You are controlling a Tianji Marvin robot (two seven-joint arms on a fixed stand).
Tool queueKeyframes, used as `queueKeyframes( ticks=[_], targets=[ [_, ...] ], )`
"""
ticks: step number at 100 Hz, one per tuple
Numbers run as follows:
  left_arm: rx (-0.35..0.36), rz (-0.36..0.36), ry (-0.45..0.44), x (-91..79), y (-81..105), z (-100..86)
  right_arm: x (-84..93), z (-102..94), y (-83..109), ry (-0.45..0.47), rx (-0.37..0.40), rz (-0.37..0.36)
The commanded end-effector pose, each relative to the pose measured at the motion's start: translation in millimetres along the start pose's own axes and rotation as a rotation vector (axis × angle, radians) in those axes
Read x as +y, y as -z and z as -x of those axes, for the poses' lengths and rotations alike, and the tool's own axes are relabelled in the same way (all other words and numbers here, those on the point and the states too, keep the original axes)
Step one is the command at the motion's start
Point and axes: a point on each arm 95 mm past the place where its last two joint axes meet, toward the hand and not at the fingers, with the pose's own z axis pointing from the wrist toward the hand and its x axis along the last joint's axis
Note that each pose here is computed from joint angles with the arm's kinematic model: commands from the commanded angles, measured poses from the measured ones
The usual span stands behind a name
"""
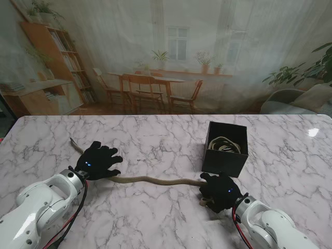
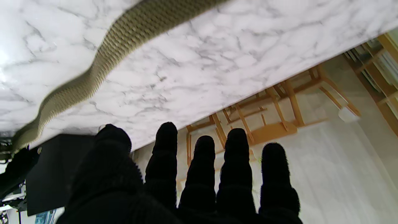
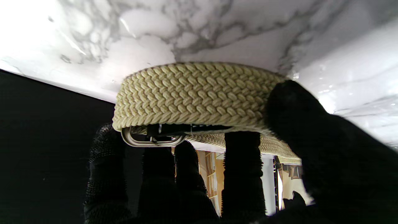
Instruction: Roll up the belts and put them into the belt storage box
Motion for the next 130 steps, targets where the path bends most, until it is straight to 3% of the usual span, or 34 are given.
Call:
queueKeyframes(
  ticks=[1, 30, 67, 96, 130],
  targets=[
    [0.022, 0.062, -0.003, 7.8, -5.5, 0.1, -6.2, 0.1, 3.1, 0.011, 0.003, -0.029],
    [0.07, 0.186, 0.035, 21.7, -26.4, 0.9, -4.5, 1.9, 2.9, 0.029, 0.017, -0.034],
    [0.088, 0.322, -0.053, 37.6, -38.7, -0.4, -4.6, 1.0, 2.2, 0.039, 0.009, -0.022],
    [0.059, 0.394, -0.115, 52.0, -35.0, 4.3, -4.7, 0.4, 1.6, 0.034, -0.009, -0.023],
    [0.024, 0.404, -0.135, 59.3, -9.2, 12.9, -4.5, 0.5, 0.3, 0.012, -0.092, -0.058]
  ],
)
